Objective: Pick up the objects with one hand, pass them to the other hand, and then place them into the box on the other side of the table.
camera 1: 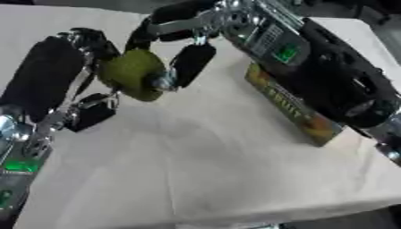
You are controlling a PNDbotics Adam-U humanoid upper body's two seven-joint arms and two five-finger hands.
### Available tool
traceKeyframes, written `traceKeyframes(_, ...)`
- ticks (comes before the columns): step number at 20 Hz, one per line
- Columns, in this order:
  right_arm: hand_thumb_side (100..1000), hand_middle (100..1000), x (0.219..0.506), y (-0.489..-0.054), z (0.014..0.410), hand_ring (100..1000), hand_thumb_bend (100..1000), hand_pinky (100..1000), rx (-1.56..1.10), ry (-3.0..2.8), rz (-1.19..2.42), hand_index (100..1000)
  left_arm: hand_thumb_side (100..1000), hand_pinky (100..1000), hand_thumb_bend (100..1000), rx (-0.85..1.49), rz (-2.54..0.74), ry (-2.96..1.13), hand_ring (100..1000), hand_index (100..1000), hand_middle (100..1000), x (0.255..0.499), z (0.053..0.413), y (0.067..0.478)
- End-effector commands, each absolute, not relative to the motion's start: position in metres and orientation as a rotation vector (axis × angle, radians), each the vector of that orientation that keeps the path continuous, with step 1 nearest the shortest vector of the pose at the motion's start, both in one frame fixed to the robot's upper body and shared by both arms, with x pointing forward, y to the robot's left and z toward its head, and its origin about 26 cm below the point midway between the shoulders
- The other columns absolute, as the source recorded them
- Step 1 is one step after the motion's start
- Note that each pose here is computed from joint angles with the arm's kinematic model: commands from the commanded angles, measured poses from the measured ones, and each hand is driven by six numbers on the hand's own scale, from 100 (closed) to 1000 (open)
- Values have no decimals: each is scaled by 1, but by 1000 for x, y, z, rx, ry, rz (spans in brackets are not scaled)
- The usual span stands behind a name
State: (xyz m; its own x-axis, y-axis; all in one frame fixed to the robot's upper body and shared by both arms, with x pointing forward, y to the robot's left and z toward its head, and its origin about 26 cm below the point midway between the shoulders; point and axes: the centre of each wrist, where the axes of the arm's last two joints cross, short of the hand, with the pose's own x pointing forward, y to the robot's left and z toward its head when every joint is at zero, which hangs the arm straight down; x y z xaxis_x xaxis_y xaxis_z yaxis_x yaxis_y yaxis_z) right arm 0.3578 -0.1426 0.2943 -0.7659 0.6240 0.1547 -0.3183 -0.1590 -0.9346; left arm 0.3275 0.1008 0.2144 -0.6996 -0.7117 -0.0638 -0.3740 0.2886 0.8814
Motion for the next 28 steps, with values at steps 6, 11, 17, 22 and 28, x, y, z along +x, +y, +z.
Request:
traceKeyframes(6, 274, 486, 361, -143, 299, 736, 100, 891, -267, -1490, 1921, 670, 100, 361, 100, 1015, -1373, -2288, 395, 537, 451, 323, 226, 95)
traceKeyframes(11, 118, 373, 356, -143, 302, 623, 100, 873, -253, -1538, 1871, 552, 100, 368, 100, 1035, -1358, -2268, 402, 556, 461, 325, 224, 97)
traceKeyframes(17, 100, 293, 352, -147, 305, 535, 100, 854, -248, -1596, 1820, 477, 100, 403, 100, 1085, -1310, -2211, 433, 618, 505, 328, 221, 99)
traceKeyframes(22, 130, 257, 346, -151, 310, 503, 100, 839, -244, -1624, 1778, 441, 100, 478, 185, 1141, -1275, -2142, 504, 731, 603, 331, 217, 100)
traceKeyframes(28, 159, 234, 341, -155, 314, 482, 100, 829, -249, -1634, 1761, 416, 398, 637, 570, 1138, -1282, -2024, 647, 900, 770, 337, 210, 103)
